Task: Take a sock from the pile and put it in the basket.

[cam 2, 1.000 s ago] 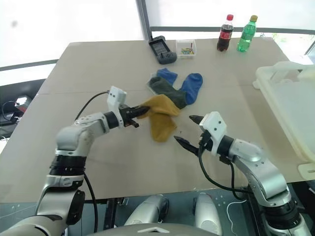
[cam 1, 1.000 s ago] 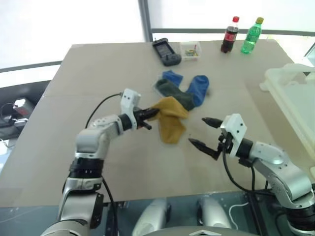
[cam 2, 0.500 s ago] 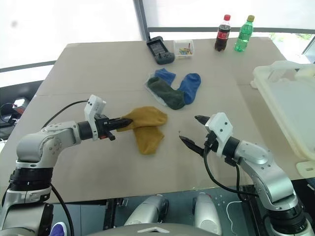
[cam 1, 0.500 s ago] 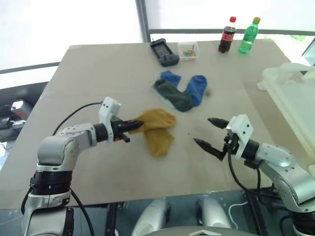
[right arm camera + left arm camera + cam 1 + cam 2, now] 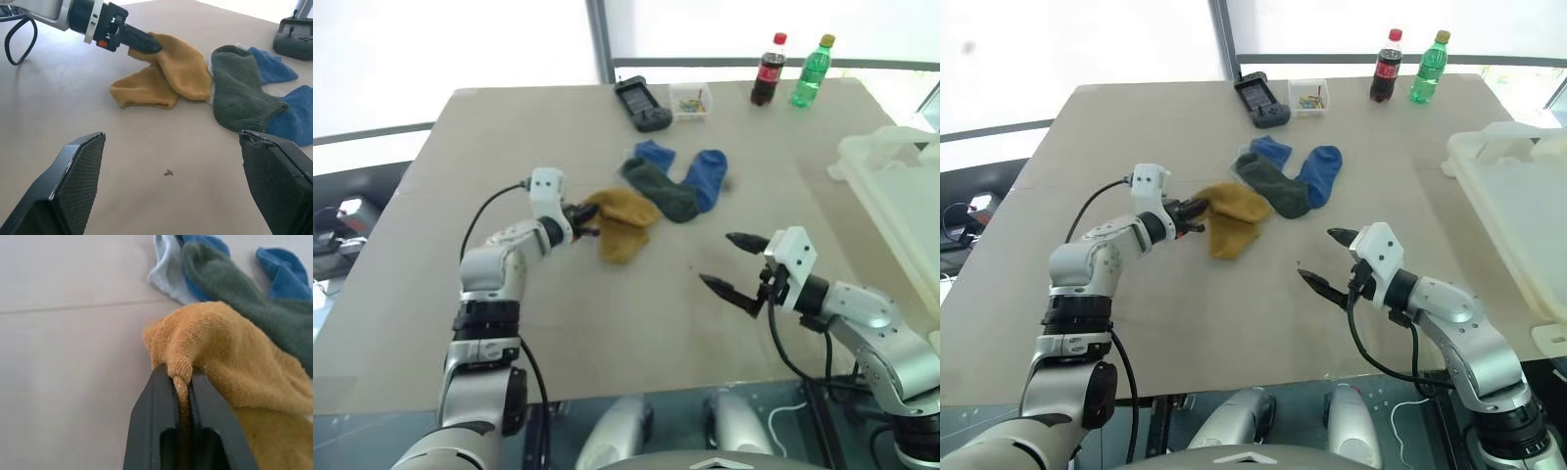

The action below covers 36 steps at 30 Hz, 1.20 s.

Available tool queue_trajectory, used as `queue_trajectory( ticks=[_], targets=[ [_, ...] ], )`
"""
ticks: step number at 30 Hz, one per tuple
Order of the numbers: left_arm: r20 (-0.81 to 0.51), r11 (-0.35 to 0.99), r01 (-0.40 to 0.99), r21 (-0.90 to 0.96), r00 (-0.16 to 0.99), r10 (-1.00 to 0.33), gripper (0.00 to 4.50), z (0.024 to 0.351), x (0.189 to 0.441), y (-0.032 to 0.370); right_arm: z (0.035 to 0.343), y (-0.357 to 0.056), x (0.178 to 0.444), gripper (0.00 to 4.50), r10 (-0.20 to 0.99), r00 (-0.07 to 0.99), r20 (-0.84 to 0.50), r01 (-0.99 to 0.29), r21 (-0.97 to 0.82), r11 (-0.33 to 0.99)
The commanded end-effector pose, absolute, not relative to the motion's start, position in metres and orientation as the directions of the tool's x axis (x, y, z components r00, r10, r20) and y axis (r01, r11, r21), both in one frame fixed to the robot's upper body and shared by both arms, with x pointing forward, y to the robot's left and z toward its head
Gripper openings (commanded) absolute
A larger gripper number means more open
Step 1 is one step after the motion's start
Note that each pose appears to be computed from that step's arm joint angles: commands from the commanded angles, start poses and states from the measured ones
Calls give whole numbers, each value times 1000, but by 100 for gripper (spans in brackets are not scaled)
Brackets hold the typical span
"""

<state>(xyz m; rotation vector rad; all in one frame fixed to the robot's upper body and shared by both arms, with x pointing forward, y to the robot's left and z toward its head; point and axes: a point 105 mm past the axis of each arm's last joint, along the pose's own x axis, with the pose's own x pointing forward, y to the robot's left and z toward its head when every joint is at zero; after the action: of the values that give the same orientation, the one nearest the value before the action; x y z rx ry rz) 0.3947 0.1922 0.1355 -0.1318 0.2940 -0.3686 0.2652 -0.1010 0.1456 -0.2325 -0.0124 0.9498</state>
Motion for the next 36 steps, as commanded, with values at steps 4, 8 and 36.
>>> queue_trajectory(
  ticks=[4, 8, 36],
  targets=[
    [-195, 912, 361, -194, 897, -397, 250, 156, 383, 214, 159, -106, 264, 450, 804, 592, -48, -785, -261, 562],
    [-141, 853, 469, -230, 851, -505, 250, 170, 368, 206, 159, -110, 264, 450, 798, 601, -48, -777, -267, 570],
    [-169, 933, 352, -77, 918, -360, 14, 146, 401, 200, 161, -118, 268, 450, 780, 624, -43, -755, -289, 588]
  ],
)
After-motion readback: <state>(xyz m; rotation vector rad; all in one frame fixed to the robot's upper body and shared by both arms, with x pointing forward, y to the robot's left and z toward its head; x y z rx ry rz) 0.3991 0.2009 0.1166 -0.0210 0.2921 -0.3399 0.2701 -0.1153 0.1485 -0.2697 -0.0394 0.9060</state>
